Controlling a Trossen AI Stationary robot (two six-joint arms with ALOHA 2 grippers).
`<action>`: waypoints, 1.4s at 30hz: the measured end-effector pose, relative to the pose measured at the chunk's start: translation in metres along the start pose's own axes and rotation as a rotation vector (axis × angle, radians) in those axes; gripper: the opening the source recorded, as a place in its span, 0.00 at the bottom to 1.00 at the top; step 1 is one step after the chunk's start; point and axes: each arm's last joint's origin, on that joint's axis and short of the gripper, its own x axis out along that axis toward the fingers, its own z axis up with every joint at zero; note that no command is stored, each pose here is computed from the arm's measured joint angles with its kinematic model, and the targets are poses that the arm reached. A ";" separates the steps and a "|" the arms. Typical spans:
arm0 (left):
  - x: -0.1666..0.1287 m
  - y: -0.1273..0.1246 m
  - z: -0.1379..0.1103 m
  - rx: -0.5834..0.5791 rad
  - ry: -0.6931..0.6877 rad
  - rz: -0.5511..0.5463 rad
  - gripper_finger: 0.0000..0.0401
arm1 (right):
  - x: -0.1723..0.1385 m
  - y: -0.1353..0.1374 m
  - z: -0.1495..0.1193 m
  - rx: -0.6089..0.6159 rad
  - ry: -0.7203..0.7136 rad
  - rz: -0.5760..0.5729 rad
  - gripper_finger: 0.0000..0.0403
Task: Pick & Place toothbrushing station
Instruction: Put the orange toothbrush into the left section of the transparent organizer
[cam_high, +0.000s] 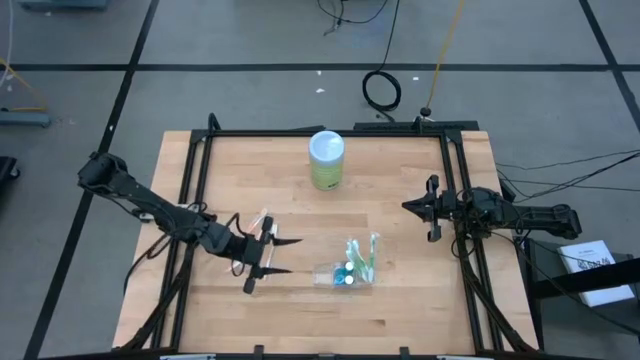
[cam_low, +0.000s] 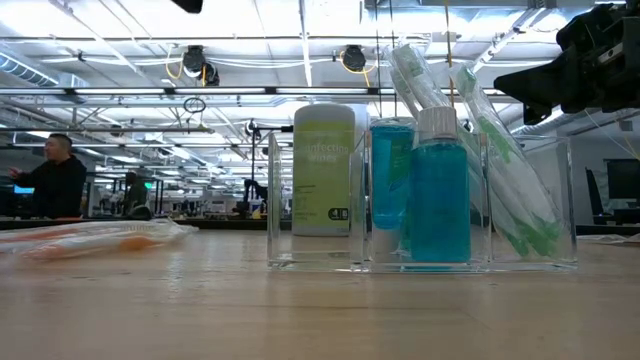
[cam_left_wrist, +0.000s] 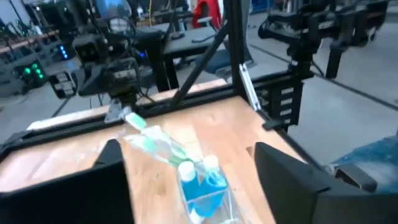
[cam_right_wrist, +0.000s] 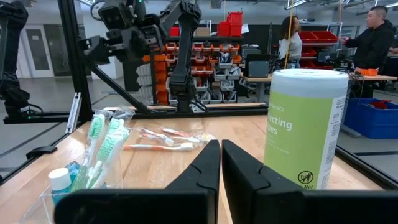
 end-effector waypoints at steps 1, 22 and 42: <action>0.001 0.000 -0.001 -0.004 0.006 -0.001 0.53 | 0.000 0.000 0.000 0.000 0.000 0.000 0.02; -0.006 -0.007 0.006 -0.346 -0.003 -0.390 0.50 | 0.000 0.000 0.000 0.000 0.000 0.000 0.02; -0.006 -0.010 -0.002 -0.168 0.049 -0.435 0.02 | 0.000 0.000 0.000 0.000 0.000 0.000 0.02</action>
